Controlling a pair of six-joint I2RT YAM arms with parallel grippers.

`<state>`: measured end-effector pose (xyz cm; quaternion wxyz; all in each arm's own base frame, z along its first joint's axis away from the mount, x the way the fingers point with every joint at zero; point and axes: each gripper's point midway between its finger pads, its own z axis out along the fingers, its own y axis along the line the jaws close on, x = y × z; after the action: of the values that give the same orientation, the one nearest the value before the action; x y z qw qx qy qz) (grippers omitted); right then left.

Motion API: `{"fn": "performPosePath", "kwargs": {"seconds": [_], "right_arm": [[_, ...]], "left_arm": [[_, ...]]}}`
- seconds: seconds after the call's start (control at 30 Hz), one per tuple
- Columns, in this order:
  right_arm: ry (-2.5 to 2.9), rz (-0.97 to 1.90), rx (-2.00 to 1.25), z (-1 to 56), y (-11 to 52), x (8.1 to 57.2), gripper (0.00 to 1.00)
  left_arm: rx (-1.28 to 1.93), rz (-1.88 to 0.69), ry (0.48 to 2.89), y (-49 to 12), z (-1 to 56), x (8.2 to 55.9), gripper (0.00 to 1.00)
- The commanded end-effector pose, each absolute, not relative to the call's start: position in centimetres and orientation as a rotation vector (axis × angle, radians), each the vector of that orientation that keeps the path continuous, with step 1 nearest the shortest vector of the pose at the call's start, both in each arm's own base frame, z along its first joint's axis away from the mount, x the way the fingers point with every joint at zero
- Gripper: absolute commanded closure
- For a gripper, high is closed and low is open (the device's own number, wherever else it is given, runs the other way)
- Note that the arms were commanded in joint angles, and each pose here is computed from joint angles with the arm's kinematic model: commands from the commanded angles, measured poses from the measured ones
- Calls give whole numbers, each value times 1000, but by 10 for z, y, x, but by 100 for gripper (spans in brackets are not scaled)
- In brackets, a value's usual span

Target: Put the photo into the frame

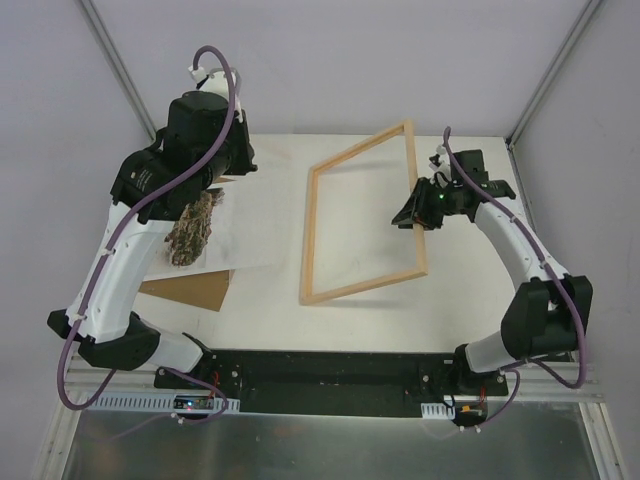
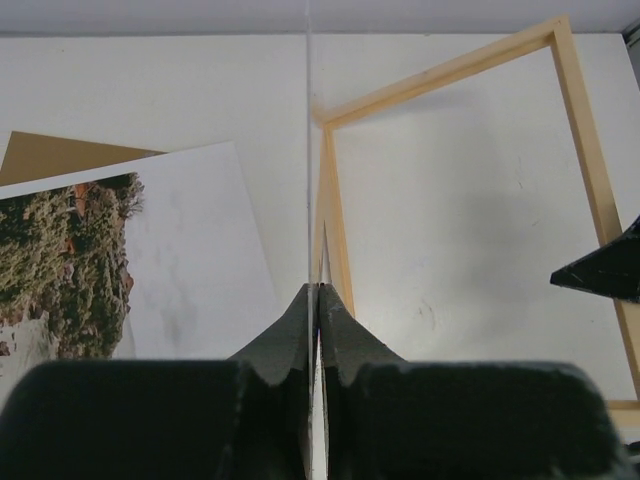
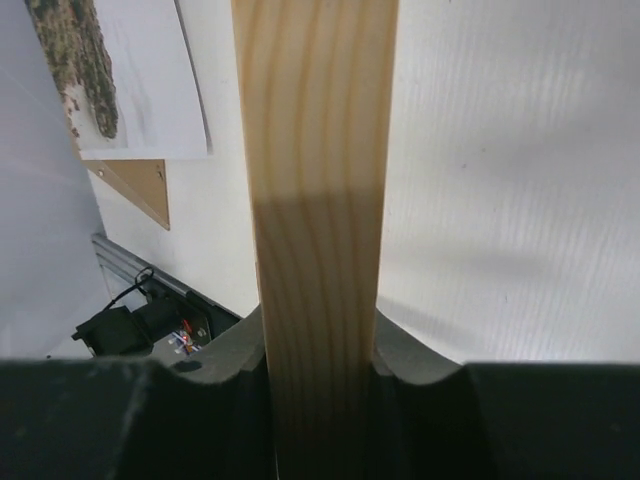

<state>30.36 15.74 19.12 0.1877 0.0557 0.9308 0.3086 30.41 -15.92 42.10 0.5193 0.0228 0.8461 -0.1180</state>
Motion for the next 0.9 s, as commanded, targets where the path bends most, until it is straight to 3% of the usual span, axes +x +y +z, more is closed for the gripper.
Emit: {"fn": "performPosePath", "kwargs": {"seconds": [0.0,0.27,0.57,0.87], "right_arm": [[2531,1033,121,169,165,334,87],[2610,963,173,105,145,357,65],[2762,743,227,54,113,352,36],[2860,368,279,42,72,341,27]], "left_arm": [[38,-263,1967,-142,443,295,100],[51,-273,1979,-147,440,298,100],[58,-311,2010,-161,431,307,100],[82,-421,2043,-184,424,314,100]]}}
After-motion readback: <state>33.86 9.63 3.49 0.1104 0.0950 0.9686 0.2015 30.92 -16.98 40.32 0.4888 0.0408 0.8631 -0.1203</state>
